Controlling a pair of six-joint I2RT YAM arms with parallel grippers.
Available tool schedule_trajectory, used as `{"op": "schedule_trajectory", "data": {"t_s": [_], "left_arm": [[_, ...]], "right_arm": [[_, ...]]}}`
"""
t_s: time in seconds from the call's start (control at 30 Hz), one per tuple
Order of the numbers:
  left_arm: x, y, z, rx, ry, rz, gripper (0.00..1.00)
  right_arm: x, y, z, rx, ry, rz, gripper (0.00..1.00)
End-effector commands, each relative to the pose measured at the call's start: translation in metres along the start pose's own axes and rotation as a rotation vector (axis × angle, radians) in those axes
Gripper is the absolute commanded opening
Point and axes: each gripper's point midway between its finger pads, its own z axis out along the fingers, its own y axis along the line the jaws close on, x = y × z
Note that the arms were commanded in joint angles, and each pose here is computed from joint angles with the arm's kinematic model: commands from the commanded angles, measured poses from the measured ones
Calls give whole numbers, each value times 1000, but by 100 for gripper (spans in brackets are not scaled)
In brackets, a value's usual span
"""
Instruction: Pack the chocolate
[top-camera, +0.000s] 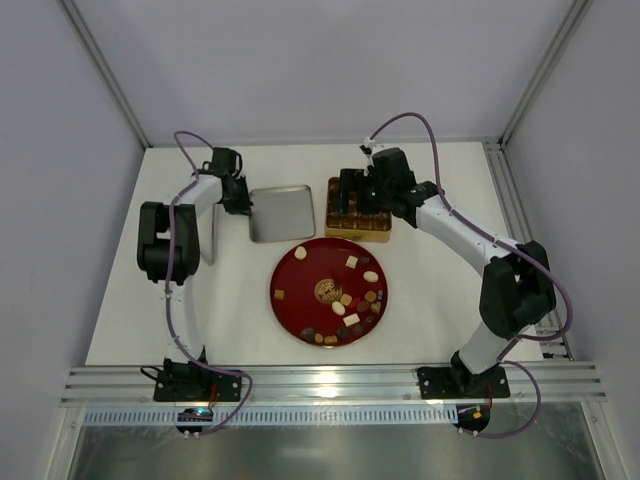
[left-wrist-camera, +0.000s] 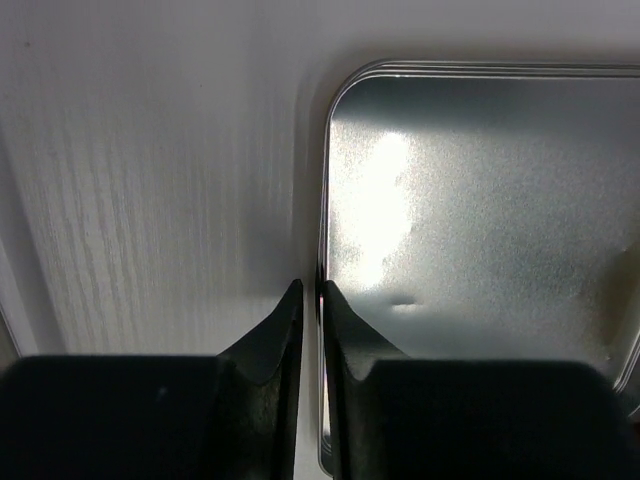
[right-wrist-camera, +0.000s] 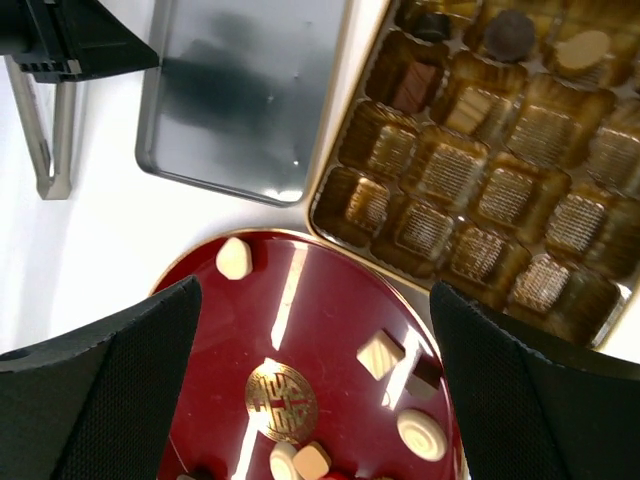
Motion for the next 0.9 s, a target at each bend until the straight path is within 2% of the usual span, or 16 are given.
{"op": "schedule_trajectory", "data": {"t_s": [0.0, 0.17, 0.63, 0.87], "left_arm": [[8, 1, 11, 16, 36, 10, 10], [8, 0, 9, 46, 45, 0, 0], [-24, -2, -28, 184, -9, -91, 0], [-22, -4, -36, 216, 11, -105, 0]], "right_arm": [[-30, 28, 7, -111, -55, -7, 95], [-37, 41, 25, -157, -41, -19, 93], [-34, 63, 81, -228, 44, -36, 92], [-31, 76, 103, -228, 73, -46, 92]]}}
